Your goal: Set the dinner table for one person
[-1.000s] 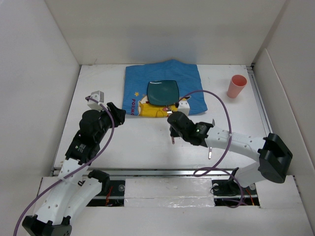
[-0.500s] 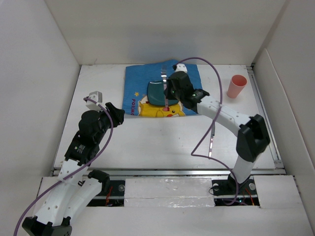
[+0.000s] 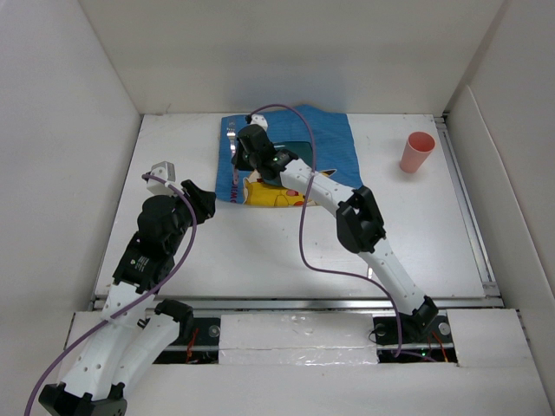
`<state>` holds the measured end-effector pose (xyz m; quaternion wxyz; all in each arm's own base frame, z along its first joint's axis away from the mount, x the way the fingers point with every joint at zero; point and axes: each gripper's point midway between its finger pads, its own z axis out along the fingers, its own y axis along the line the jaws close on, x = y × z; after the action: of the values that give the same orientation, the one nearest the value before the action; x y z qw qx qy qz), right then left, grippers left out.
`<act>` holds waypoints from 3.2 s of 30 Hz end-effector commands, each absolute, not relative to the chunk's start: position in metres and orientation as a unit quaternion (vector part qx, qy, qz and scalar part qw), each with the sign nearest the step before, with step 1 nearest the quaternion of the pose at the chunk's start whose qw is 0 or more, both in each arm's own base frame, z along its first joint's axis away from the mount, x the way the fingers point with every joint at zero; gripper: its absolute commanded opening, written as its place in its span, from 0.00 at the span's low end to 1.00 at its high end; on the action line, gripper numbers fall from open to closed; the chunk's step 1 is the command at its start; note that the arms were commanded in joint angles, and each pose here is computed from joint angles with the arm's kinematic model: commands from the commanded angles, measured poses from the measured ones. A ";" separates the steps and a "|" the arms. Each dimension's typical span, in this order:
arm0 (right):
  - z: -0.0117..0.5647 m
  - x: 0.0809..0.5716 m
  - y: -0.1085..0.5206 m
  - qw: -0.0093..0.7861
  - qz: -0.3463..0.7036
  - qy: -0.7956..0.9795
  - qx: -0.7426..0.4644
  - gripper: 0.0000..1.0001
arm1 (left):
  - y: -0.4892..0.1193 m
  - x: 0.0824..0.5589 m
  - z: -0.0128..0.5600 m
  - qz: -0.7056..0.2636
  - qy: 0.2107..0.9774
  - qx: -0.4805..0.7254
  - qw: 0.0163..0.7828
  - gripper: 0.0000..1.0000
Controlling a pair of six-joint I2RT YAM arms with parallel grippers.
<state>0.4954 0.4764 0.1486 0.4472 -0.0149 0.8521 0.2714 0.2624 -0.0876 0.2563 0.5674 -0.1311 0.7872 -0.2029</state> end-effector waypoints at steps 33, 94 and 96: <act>0.071 0.505 0.463 0.398 0.241 0.885 0.021 0.30 | -0.093 0.263 0.276 -0.221 0.774 -0.121 0.581 0.41; 0.030 0.228 0.063 0.179 0.035 0.950 0.255 0.44 | -0.104 0.201 0.358 -0.309 0.678 -0.047 0.666 0.43; 0.030 0.227 0.063 0.176 0.034 0.951 0.253 0.45 | -0.104 0.201 0.358 -0.308 0.678 -0.048 0.666 0.43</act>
<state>0.2291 0.0594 0.0230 0.1851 0.2686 0.9448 0.0309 0.2055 -0.1069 0.3353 0.6436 -0.0510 0.7012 -0.3025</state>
